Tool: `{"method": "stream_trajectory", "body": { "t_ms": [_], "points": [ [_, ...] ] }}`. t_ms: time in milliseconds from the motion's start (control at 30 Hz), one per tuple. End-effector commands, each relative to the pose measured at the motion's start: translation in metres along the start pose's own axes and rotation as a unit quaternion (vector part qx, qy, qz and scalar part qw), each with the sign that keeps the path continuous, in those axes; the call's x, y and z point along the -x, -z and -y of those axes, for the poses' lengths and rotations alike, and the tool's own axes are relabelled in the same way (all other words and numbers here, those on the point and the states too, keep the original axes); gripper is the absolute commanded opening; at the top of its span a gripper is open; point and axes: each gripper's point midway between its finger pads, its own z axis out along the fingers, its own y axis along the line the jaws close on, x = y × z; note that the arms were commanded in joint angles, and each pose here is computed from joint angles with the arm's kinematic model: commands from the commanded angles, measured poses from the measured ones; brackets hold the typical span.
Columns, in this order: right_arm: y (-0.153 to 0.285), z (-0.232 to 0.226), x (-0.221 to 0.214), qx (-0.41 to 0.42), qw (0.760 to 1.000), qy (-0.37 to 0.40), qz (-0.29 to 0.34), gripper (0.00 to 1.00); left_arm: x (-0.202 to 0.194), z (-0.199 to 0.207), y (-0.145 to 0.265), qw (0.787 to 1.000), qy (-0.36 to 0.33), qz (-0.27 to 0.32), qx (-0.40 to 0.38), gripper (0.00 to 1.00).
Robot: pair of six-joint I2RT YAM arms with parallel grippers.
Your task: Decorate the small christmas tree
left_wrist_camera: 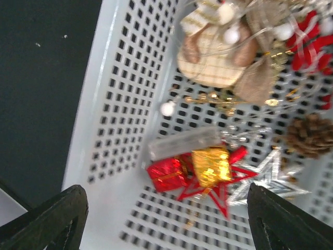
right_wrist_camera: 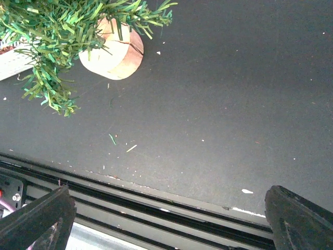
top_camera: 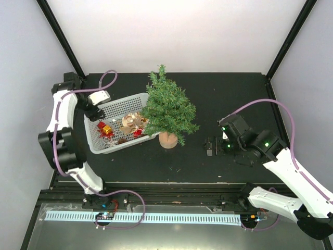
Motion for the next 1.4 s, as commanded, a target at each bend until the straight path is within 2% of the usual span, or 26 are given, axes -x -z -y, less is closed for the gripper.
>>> {"method": "stream_trajectory", "body": {
  "t_ms": [0, 167, 300, 567, 900, 1033, 1233, 1367],
  "points": [
    [0.002, -0.001, -0.006, 0.014, 1.000, -0.016, -0.006, 1.00, 0.015, -0.036, -0.014, 0.995, -0.096, 0.009, 0.000, 0.85],
    [0.004, 0.005, -0.015, 0.018, 0.999, -0.036, -0.005, 1.00, 0.032, -0.075, -0.027, 0.993, -0.113, 0.018, 0.007, 0.87],
    [0.005, 0.009, -0.021, 0.018, 0.999, -0.050, -0.005, 1.00, 0.042, -0.084, -0.036, 0.993, -0.118, 0.025, -0.007, 0.87],
    [-0.002, 0.011, -0.025, 0.010, 0.998, -0.054, -0.018, 1.00, 0.049, -0.059, -0.053, 0.990, -0.095, 0.049, -0.090, 0.86],
    [-0.005, 0.007, -0.022, 0.008, 0.999, -0.046, -0.027, 1.00, 0.051, -0.060, -0.090, 0.991, -0.045, 0.050, -0.112, 0.84],
    [-0.008, 0.006, -0.021, 0.005, 0.999, -0.041, -0.033, 1.00, 0.045, -0.054, -0.098, 0.991, -0.019, 0.045, -0.126, 0.76],
    [-0.011, 0.005, -0.020, 0.003, 0.999, -0.036, -0.034, 1.00, 0.033, -0.038, -0.101, 0.991, 0.006, 0.038, -0.132, 0.50],
    [-0.014, 0.004, -0.019, 0.003, 0.999, -0.030, -0.035, 1.00, 0.025, -0.024, -0.098, 0.989, 0.023, 0.035, -0.144, 0.41]
  ]
}}
